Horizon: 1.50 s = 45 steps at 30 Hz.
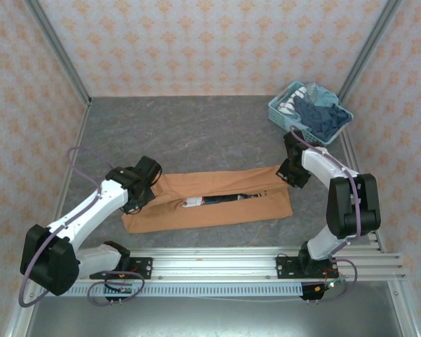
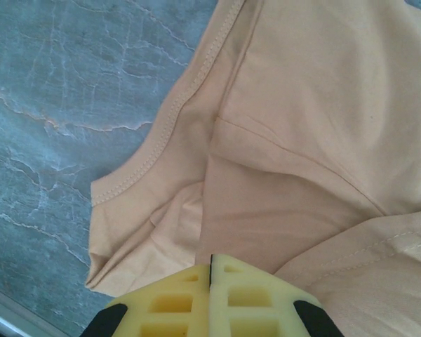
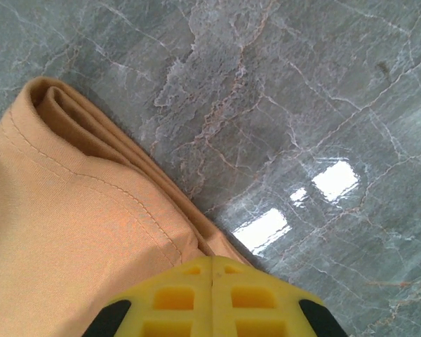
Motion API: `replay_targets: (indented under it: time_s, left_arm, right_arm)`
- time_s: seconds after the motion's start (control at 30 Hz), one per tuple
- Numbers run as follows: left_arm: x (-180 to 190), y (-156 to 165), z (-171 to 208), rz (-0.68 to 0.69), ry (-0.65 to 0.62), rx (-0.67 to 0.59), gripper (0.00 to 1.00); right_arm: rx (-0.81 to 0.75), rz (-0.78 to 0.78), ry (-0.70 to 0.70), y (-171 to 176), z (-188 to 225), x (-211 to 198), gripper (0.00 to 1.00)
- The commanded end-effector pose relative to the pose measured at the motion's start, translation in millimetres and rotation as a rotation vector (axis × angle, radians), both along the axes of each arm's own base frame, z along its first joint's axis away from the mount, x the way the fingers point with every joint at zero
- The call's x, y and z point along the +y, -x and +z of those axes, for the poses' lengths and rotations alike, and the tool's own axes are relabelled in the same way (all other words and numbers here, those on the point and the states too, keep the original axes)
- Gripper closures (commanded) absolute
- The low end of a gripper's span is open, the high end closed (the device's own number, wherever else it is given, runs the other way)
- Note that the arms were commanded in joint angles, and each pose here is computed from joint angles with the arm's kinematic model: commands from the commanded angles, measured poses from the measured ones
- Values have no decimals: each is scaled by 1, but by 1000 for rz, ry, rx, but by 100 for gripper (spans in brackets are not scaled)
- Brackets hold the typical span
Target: Fold and stack the t-shirts
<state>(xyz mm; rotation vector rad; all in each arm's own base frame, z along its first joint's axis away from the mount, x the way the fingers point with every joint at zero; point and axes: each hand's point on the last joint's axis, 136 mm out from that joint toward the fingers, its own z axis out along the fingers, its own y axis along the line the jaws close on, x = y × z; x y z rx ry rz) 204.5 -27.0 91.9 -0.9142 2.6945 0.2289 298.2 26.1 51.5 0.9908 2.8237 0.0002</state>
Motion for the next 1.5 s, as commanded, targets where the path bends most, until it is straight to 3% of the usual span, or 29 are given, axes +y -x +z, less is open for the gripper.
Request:
replay_targets:
  time_s: [0.0, 0.13, 0.2, 0.3, 0.4, 0.47, 0.67, 0.77, 0.97, 1.23, 1.47]
  left_arm:
    - [15, 5, 7, 18, -94, 21, 100]
    - [16, 7, 6, 16, -109, 37, 100]
    - [16, 11, 2, 22, -109, 47, 100]
    - [21, 17, 2, 44, -129, 63, 78]
    - [19, 11, 13, 49, -122, 22, 50]
    - [14, 0, 23, 45, -93, -29, 45]
    - [-30, -46, 22, -9, 88, -111, 47]
    - [-48, -62, 7, -22, 138, -80, 47]
    - [-68, -89, -18, -91, 159, -64, 49]
    - [-81, -71, -54, -175, 150, 67, 54]
    - [-80, -59, -58, -196, 115, 103, 78]
  right_arm:
    - [11, -5, 15, 7, 10, -2, 99]
    - [17, -8, 27, 13, 11, -5, 97]
    - [30, -13, 32, 18, 8, -6, 87]
    - [53, -38, 74, 25, 8, -14, 68]
    - [-1, -51, 104, 22, 21, -20, 58]
    - [-33, -38, 86, 16, 27, -17, 56]
    - [-96, 66, -23, -8, 30, 22, 72]
    - [-89, 89, -105, -14, 19, 44, 74]
    - [20, 89, -91, -2, -13, 45, 78]
    - [114, 79, -35, 20, -31, 33, 73]
    - [102, 80, -24, 14, -28, 32, 73]
